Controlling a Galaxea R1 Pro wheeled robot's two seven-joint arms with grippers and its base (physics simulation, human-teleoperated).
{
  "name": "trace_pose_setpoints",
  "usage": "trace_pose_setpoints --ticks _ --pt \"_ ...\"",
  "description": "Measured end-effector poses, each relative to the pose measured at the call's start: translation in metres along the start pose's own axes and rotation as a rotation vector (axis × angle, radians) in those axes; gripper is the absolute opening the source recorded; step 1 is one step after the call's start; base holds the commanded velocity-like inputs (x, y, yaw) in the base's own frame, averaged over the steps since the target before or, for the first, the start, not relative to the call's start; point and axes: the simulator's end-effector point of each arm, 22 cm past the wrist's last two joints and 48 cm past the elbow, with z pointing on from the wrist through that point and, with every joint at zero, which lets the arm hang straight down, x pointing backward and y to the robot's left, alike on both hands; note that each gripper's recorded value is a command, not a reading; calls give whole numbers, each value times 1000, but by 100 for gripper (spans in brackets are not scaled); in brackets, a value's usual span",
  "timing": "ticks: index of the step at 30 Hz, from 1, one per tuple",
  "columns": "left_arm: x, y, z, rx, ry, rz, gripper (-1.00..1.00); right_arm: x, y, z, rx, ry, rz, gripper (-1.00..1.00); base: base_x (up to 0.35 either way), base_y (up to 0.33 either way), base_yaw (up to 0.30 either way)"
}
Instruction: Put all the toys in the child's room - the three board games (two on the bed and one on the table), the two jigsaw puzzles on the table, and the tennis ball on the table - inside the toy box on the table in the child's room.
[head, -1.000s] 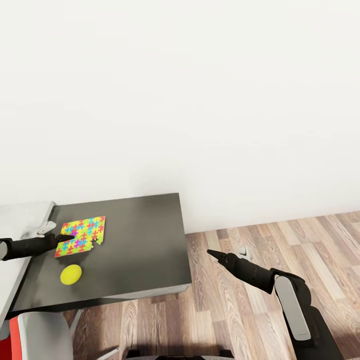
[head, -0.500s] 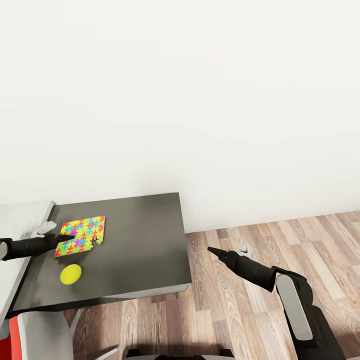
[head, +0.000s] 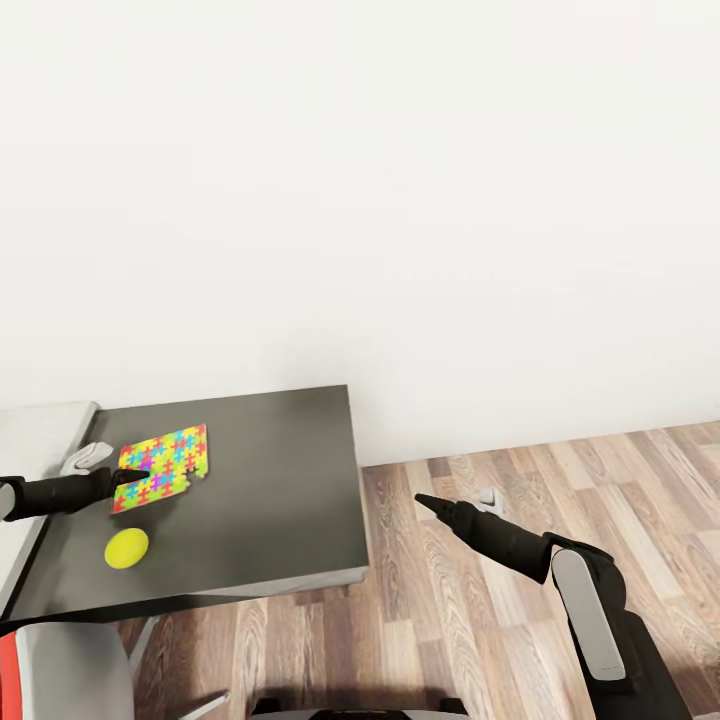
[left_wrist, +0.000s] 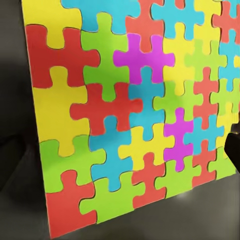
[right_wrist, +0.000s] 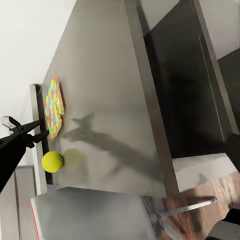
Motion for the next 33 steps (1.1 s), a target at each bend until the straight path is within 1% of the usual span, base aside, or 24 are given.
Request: trace_pose_setpoints --ticks 8,18,26,30,33 --pt "0 0 0 0 0 0 100 0 0 0 0 0 0 100 0 -191 0" --pt "0 0 0 0 0 0 100 0 0 0 0 0 0 100 0 -84 0" --pt "0 1 0 -4 0 0 100 0 0 0 0 0 0 100 0 -13 0" --pt "-1 7 -1 -29 -2 -3 100 0 1 1 -2 0 1 100 0 0 0" --pt "-3 17 -2 -75 -7 -4 100 1 1 1 -2 0 1 100 0 0 0"
